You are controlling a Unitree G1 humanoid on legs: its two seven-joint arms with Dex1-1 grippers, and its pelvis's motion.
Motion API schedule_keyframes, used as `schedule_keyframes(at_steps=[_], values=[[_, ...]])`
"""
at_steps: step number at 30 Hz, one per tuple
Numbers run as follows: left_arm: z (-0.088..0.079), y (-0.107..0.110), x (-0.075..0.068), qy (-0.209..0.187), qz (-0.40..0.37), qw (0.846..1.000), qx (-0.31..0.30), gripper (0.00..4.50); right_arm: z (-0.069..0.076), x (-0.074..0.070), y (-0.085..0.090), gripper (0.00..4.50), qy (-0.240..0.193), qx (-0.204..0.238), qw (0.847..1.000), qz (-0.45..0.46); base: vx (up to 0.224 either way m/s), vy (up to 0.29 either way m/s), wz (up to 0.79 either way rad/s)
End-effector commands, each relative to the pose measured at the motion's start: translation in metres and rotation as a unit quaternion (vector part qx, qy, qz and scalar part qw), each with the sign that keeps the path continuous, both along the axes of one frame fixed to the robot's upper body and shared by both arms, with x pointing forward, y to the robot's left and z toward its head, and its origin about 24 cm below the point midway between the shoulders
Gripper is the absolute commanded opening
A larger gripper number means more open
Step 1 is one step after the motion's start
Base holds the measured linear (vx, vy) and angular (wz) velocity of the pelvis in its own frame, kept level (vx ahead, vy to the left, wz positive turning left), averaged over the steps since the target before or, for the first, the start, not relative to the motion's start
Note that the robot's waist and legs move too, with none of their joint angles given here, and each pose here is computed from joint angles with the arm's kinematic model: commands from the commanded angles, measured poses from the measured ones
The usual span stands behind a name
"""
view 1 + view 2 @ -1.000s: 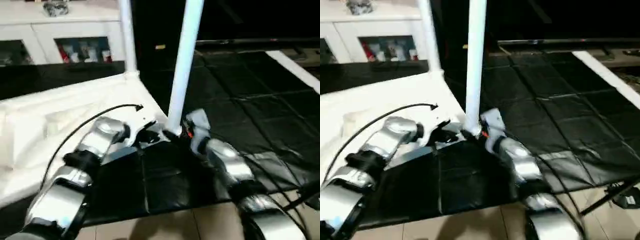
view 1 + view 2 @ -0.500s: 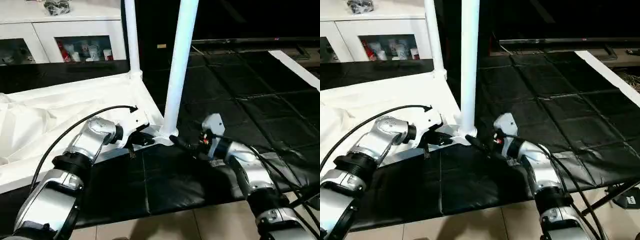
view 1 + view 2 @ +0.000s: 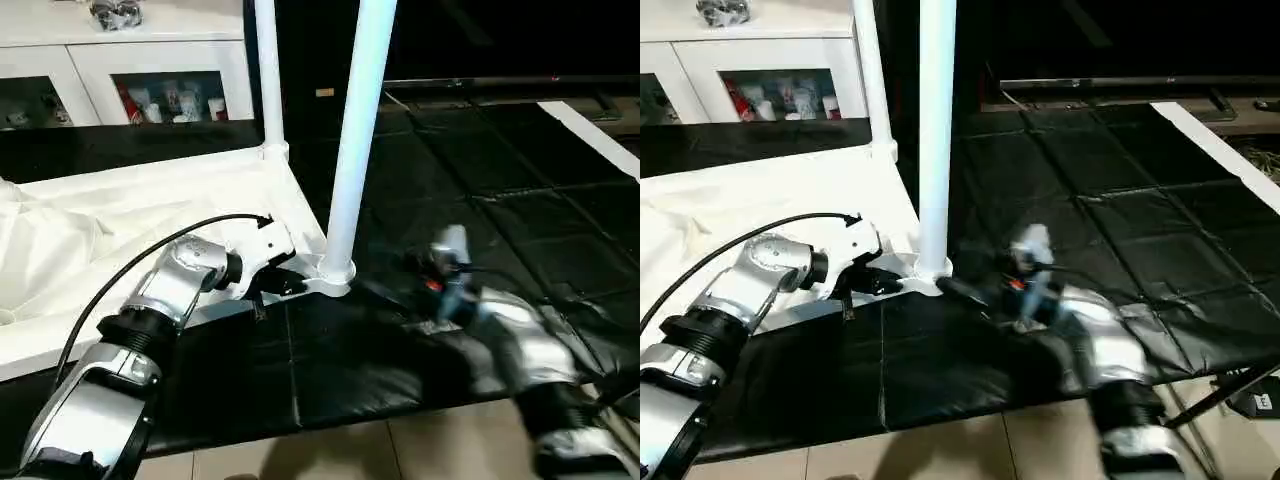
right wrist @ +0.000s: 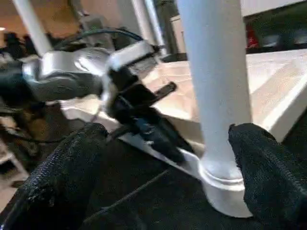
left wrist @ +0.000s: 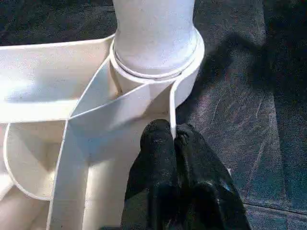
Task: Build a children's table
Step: Rotate leg to tighten
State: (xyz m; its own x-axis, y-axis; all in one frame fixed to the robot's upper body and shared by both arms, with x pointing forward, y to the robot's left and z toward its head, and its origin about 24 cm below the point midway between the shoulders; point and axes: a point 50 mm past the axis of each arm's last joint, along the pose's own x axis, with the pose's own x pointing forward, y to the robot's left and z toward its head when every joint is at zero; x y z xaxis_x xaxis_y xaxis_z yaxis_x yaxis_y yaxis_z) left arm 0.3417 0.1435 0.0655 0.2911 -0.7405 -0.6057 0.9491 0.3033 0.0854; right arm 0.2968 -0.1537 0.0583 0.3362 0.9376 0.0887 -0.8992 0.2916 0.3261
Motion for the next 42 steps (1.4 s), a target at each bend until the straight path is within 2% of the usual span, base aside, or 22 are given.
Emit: schedule_keyframes(at_steps=[1, 5, 6, 7, 8, 10, 16, 20, 28, 38, 41, 42], values=[[-0.007, 0.003, -0.005, 0.018, -0.011, 1.0, 0.018, 0.0, 0.002, -0.002, -0.003, 4.37, 0.001, 0.011, 1.0, 0.007, 0.0, 0.0, 0.0], [-0.007, 0.003, -0.005, 0.019, -0.013, 1.0, 0.018, 0.0, 0.005, -0.002, -0.006, 4.37, -0.016, -0.01, 1.0, -0.002, 0.0, 0.0, 0.0], [-0.007, 0.003, -0.005, 0.019, -0.014, 1.0, 0.019, 0.0, 0.005, 0.0, -0.003, 4.37, -0.059, -0.05, 0.997, -0.028, 0.0, 0.0, 0.0], [-0.007, 0.003, -0.005, 0.019, -0.014, 1.0, 0.019, 0.0, 0.005, 0.0, -0.003, 4.37, -0.059, -0.05, 0.997, -0.028, 0.0, 0.0, 0.0], [-0.007, 0.003, -0.006, 0.018, -0.014, 1.0, 0.019, 0.0, 0.006, 0.003, -0.001, 4.37, -0.102, -0.078, 0.99, -0.052, 0.0, 0.0, 0.0], [-0.008, 0.003, -0.006, 0.02, -0.015, 0.999, 0.019, 0.0, 0.012, 0.007, 0.005, 4.37, -0.153, -0.08, 0.982, -0.08, 0.0, 0.0, 0.0], [-0.008, 0.002, -0.007, 0.022, -0.018, 0.999, 0.018, 0.0, 0.019, 0.01, 0.008, 4.37, -0.181, -0.067, 0.976, -0.097, 0.0, 0.0, 0.0], [-0.008, 0.002, -0.007, 0.021, -0.018, 0.999, 0.019, 0.0, 0.018, 0.009, 0.008, 4.37, -0.199, -0.093, 0.972, -0.082, 0.0, 0.0, 0.0], [-0.009, 0.001, -0.008, 0.019, -0.022, 0.999, 0.021, 0.0, 0.015, 0.009, 0.014, 4.37, -0.271, -0.156, 0.948, -0.063, 0.0, 0.0, 0.0], [-0.012, 0.001, -0.01, 0.02, -0.037, 0.999, 0.026, 0.0, 0.012, 0.011, 0.017, 4.37, -0.294, -0.176, 0.938, -0.056, 0.0, 0.0, 0.0], [-0.012, 0.001, -0.012, 0.023, -0.049, 0.998, 0.024, 0.0, 0.009, 0.012, 0.016, 4.37, -0.281, -0.179, 0.941, -0.058, 0.0, 0.0, 0.0], [-0.01, -0.001, -0.015, 0.022, -0.074, 0.997, 0.017, 0.0, 0.008, 0.012, 0.015, 4.37, -0.256, -0.166, 0.951, -0.057, 0.0, 0.0, 0.0]])
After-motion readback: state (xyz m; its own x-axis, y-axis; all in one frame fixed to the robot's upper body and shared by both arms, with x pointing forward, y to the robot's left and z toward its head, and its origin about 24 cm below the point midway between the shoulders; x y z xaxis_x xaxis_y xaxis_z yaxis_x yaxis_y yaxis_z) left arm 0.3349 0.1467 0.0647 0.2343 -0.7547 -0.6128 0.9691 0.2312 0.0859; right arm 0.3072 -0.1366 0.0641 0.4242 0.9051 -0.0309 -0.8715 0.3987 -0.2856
